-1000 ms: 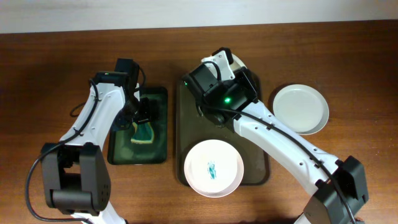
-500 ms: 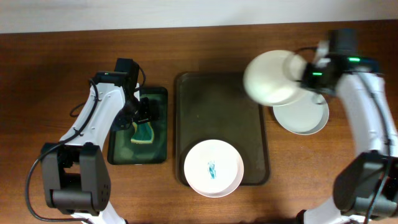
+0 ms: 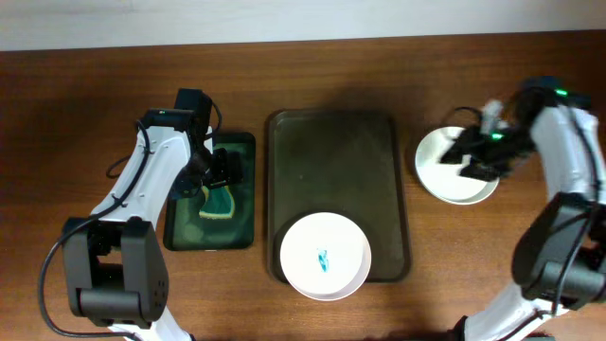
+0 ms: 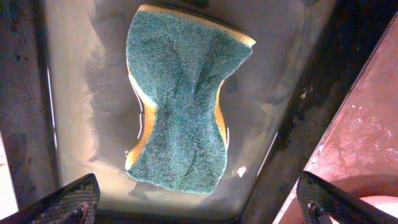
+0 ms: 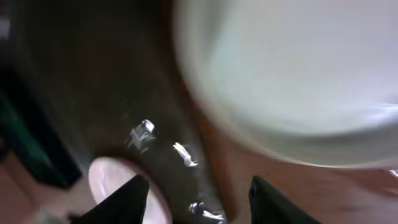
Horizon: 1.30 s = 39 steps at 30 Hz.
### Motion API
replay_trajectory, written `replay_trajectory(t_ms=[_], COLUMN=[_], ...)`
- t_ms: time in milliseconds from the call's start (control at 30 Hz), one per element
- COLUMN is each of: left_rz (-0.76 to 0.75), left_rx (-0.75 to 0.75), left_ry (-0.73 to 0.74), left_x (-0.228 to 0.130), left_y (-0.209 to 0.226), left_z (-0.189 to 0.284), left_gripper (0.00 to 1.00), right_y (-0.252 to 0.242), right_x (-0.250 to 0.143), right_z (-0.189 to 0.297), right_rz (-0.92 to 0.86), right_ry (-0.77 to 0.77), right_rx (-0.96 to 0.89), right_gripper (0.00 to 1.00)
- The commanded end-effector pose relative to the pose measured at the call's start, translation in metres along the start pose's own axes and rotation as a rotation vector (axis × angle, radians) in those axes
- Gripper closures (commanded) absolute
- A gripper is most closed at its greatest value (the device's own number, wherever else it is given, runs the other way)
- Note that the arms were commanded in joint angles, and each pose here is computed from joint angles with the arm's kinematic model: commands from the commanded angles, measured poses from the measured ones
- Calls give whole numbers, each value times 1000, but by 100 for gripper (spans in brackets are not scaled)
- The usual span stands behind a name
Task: Clean dirty plates on tray and stack at the side
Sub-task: 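Grip the last plate rim with the right gripper, pull it up-tray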
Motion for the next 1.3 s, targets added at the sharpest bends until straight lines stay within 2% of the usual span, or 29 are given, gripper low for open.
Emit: replay_trajectory(t_ms=[0, 67, 100, 200, 233, 333, 367, 400, 467, 533, 667, 733, 767, 800, 867, 900, 933, 1000, 1033, 1100, 1133, 1167, 1200, 1267], left_rz=[4, 4, 4, 4, 4, 4, 4, 4, 4, 4, 4, 4, 5, 4, 0, -6, -11, -23, -23, -23, -23, -23, -23, -25], left_rx=[-16, -16, -16, -16, -16, -16, -16, -16, -16, -16, -16, -16, -16, -26, -35, -26, -3, 43, 41, 34, 35, 39, 40, 12], left_ry=[-26, -26, -25, -25, -26, -25, -26, -26, -26, -26, -26, -26, -25, -31, -76, -97, -113, -167, -176, -202, -201, -182, -174, -176], left_x=[3, 3, 3, 3, 3, 3, 3, 3, 3, 3, 3, 3, 3, 5, 14, 17, 19, 20, 17, 8, 0, -11, -13, -6], left_y=[-2, -2, -2, -2, -1, -1, -2, -2, -2, -1, -1, -2, -2, -3, -5, -6, -5, -1, 1, 5, 7, 10, 11, 5], left_z=[9, 9, 8, 8, 9, 8, 9, 9, 9, 9, 9, 9, 9, 9, 7, 3, -1, -28, -42, -70, -81, -92, -94, -79], left_gripper=[0, 1, 1, 1, 1, 1, 1, 1, 1, 1, 1, 1, 1, 1, 0, 4, 0, 45, 54, 55, 59, 74, 98, 100], right_y=[54, 74, 64, 45, 30, 37, 48, 55, 82, 88, 96, 100, 99, 97, 92, 88, 87, 84, 85, 85, 85, 84, 84, 83], right_x=[-45, -85, -100, -142, -146, -130, -116, -106, -58, -25, -25, -32, -30, -29, -26, -24, -23, -22, -22, -22, -22, -23, -24, -25], right_z=[-25, -59, -76, -127, -149, -156, -151, -147, -118, -99, -109, -115, -115, -114, -110, -108, -107, -106, -106, -106, -106, -106, -106, -106], right_rz=[269, 388, 425, 506, 486, 485, 489, 488, 467, 395, 429, 524, 525, 518, 500, 486, 480, 473, 473, 466, 465, 465, 457, 416], right_ry=[111, 232, 271, 367, 316, 224, 173, 142, -34, -190, -190, -165, -175, -180, -179, -177, -178, -175, -175, -177, -176, -171, -167, -167], right_rx=[-85, -159, -260, -307, -371, -340, -315, -300, -262, -298, -283, -298, -316, -323, -328, -331, -331, -331, -331, -329, -330, -328, -326, -325], right_gripper=[46, 46, 46, 47, 55, 94, 96, 96, 96, 96, 96, 95, 89, 70, 63, 62, 61, 60, 57, 57, 57, 57, 57, 57])
Point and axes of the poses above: each gripper's point midway between its finger pads, its own z axis back along the fingers, its own y axis along the line the jaws close on, x = y × z, the point moved 4 cm from there along z, back along the fingers, and after that the axes turned 6 degrees about -z, right-handed, at the moved point
